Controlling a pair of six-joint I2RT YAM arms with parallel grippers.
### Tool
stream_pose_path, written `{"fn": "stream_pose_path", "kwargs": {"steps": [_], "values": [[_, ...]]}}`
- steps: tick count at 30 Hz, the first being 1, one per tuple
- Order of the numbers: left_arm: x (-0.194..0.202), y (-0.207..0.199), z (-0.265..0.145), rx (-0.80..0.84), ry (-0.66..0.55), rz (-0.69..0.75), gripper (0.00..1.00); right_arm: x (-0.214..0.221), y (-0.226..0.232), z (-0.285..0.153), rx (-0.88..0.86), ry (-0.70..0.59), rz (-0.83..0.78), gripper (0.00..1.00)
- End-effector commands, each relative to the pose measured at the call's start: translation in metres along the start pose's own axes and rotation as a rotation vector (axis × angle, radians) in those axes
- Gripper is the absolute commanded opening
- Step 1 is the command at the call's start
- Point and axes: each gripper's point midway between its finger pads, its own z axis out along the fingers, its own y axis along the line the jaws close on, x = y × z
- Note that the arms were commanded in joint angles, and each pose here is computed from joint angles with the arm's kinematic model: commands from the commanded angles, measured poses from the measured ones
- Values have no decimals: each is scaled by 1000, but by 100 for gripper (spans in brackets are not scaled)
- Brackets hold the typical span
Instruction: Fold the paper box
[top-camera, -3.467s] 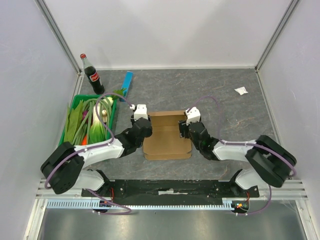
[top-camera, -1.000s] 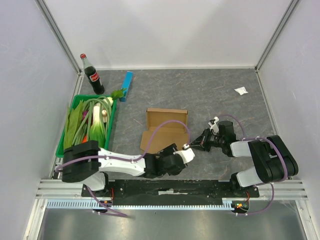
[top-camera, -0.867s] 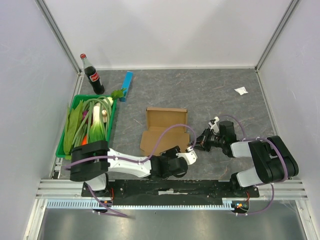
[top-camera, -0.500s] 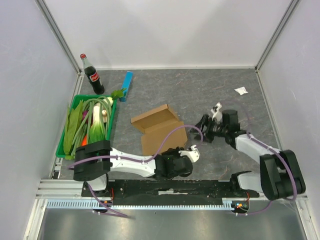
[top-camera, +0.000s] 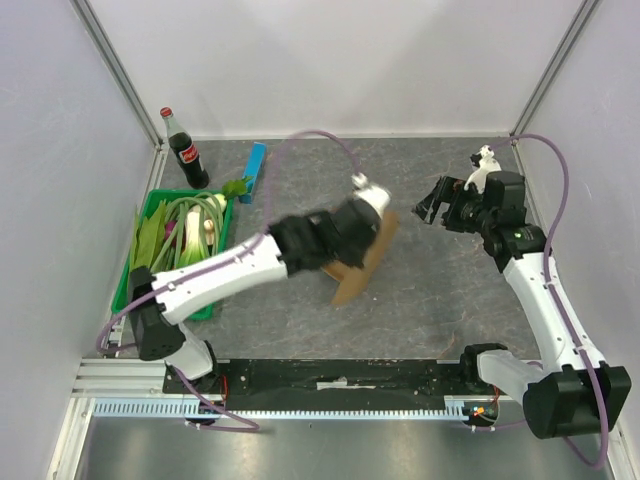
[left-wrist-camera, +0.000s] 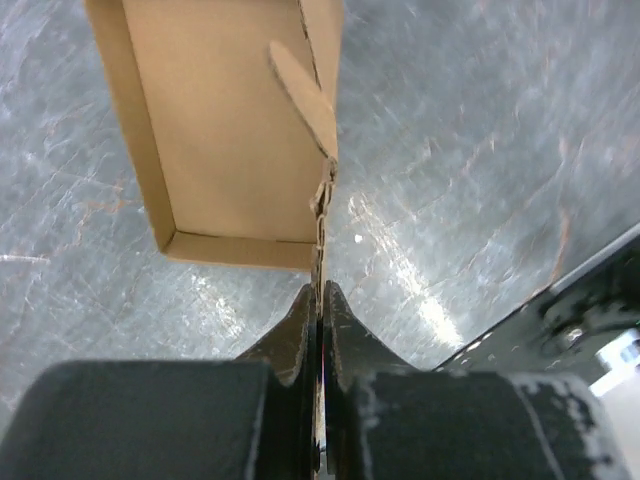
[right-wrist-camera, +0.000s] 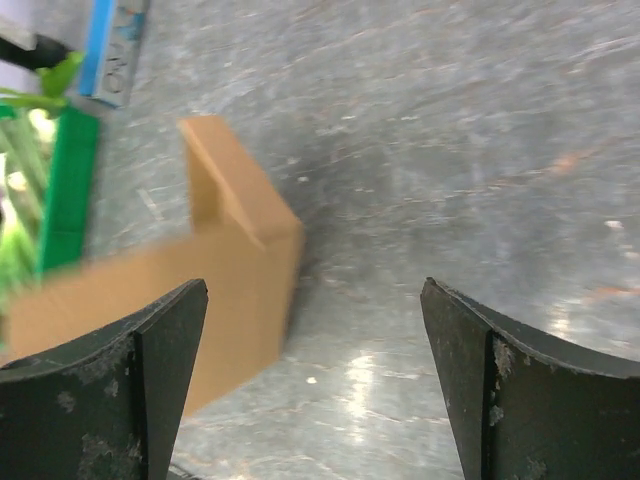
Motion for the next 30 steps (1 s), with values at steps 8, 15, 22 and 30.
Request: {"fn": "stream_pose_path", "kwargs": {"steps": [8, 15, 22, 30], "values": [[-39, 91, -22, 211, 69, -1052, 2, 49, 34, -14, -24, 126, -381, 95], [-5, 137, 7, 89, 148, -1536, 2, 87, 118, -14, -229, 51, -580, 93], [17, 169, 11, -131, 120, -1731, 2, 128, 168, -17, -238, -38, -843, 90], [12, 182, 1, -199, 53, -1755, 2, 112, 161, 19, -23, -203, -903, 80]]}}
